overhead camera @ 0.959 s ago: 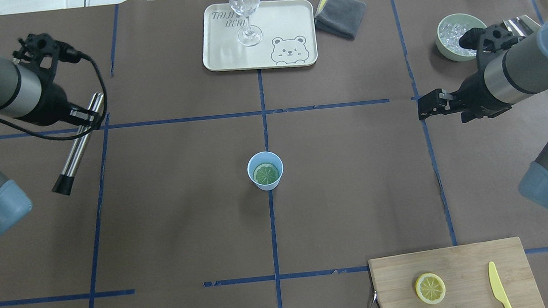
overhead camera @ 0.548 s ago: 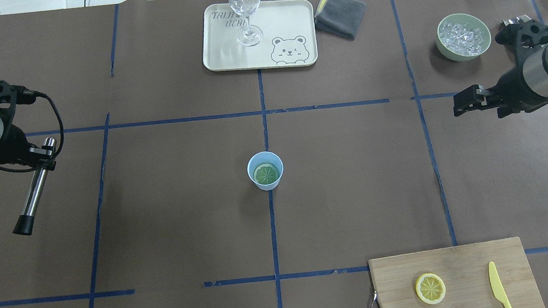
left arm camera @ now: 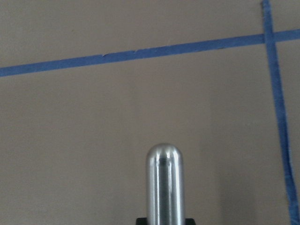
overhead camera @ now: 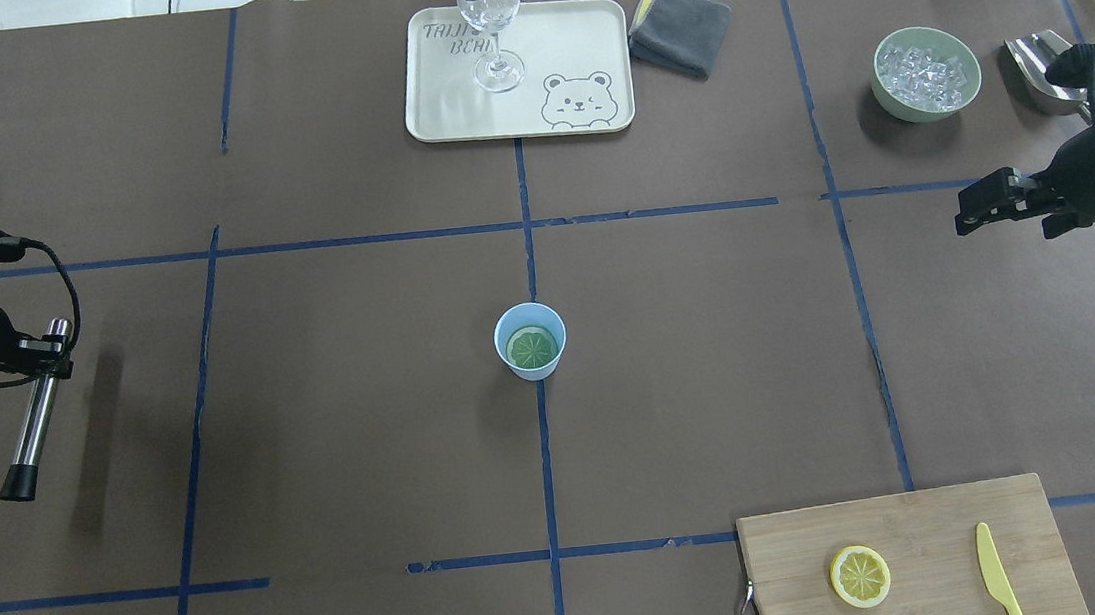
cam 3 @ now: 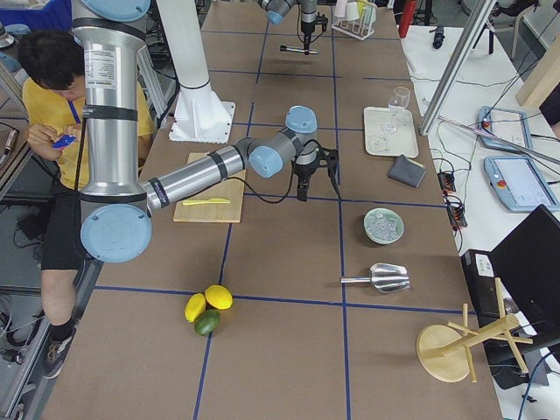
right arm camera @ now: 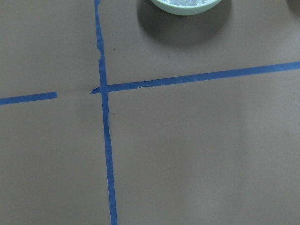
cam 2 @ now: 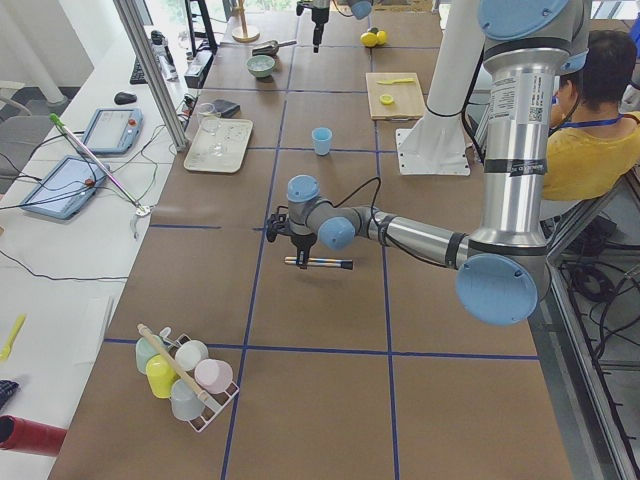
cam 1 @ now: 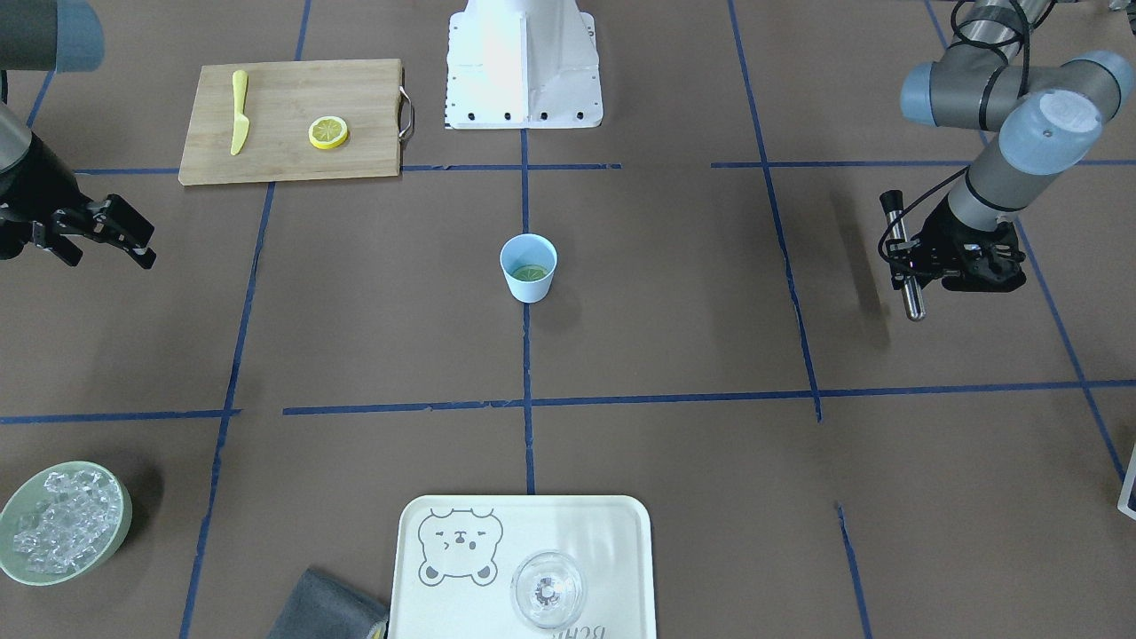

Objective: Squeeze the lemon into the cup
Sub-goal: 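Lower the muddler onto the table at its original spot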

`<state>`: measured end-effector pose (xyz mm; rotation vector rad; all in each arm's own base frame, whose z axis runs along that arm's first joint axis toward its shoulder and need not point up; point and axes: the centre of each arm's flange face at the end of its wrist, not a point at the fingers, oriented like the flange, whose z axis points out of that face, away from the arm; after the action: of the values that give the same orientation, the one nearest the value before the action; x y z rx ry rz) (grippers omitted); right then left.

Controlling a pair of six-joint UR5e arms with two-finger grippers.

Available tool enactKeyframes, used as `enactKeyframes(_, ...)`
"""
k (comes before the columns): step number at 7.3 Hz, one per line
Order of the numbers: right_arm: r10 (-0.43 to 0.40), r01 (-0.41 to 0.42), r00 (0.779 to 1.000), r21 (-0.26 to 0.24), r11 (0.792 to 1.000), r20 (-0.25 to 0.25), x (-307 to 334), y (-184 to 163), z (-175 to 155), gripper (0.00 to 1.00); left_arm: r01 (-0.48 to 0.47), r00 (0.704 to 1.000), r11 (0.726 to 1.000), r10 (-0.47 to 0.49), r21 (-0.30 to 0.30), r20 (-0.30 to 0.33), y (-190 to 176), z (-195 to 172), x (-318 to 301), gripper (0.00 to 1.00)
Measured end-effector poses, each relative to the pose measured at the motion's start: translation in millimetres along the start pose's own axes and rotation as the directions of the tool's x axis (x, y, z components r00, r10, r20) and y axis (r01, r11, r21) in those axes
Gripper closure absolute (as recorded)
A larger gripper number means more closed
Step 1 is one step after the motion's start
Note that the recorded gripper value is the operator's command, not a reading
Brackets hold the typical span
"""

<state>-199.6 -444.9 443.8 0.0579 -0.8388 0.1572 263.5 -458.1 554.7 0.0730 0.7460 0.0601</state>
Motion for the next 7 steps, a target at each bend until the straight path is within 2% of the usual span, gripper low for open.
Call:
enactKeyframes(4, 0.001, -0.001, 1.000, 0.001, 1.000, 0.003, 0, 1, -2, 0.00, 0.035, 0.999, 0.999, -0.033, -0.034, 0.037, -11, 20, -3, 1.00)
enactKeyframes(5, 0.001, -0.001, 1.000, 0.002, 1.000, 0.004, 0, 2, -3, 0.00, 0.034, 0.999, 0.999, -0.033, -0.036, 0.039, -13, 23, -3, 0.48)
enactKeyframes(6, 0.001, -0.001, 1.000, 0.002, 1.000, 0.005, -1, 2, -3, 0.00, 0.031, 0.999, 0.999, -0.030, -0.037, 0.039, -15, 24, -3, 0.13)
enactKeyframes(7, 0.002, -0.002, 1.000, 0.003, 1.000, 0.005, -1, 2, -4, 0.00, 0.030, 0.999, 0.999, -0.029, -0.035, 0.038, -16, 24, -2, 0.00)
